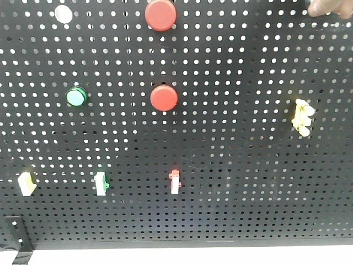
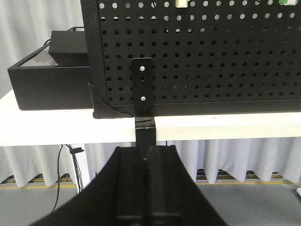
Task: Rotate knob clockwise with right arm
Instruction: 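Move the right gripper up the pegboard toward the silver knob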
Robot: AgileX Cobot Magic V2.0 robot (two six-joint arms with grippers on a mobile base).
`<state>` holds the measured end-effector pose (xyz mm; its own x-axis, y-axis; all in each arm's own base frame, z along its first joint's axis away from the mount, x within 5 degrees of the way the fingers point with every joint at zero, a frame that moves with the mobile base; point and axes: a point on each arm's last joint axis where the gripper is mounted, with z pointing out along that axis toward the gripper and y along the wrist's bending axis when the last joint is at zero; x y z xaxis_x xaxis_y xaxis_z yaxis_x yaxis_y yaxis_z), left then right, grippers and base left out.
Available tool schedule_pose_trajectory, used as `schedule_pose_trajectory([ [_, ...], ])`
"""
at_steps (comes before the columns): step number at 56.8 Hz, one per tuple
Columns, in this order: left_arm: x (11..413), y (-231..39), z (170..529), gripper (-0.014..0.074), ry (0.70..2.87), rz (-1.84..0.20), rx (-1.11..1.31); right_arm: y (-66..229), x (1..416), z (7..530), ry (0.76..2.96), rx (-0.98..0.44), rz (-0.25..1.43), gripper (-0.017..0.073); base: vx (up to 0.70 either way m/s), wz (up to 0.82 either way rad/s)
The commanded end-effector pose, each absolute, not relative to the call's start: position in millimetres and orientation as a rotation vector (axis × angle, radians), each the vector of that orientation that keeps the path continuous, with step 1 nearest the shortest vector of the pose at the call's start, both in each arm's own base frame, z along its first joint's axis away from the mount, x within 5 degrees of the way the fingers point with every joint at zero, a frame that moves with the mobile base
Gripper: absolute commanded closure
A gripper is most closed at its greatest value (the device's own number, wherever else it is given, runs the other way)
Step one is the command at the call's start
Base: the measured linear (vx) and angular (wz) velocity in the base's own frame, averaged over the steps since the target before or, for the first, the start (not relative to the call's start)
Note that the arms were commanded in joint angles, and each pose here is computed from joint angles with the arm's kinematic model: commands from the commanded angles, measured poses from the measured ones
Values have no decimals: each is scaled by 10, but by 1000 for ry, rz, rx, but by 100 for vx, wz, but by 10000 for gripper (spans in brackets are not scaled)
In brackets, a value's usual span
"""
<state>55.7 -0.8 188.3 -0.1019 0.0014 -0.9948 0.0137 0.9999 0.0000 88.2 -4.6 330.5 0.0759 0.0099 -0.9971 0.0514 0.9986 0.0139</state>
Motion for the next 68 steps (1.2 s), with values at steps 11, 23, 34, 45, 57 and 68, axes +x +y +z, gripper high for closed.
schedule_pose_trajectory([
  [11,565,-10,1873,600,1609,-19,9,-54,875,3487,1391,53,-40,132,0,0],
  [23,565,-10,1873,600,1609,-19,9,-54,875,3487,1391,53,-40,132,0,0],
  [34,565,-10,1873,600,1609,-19,9,-54,875,3488,1390,53,-40,132,0,0],
  [45,565,-10,1873,600,1609,-19,9,-54,875,3488,1390,53,-40,132,0,0],
  [57,565,-10,1873,600,1609,-19,9,-54,875,3488,1390,53,-40,132,0,0],
  [68,565,-10,1873,600,1609,-19,9,-54,875,3488,1390,53,-40,132,0,0],
])
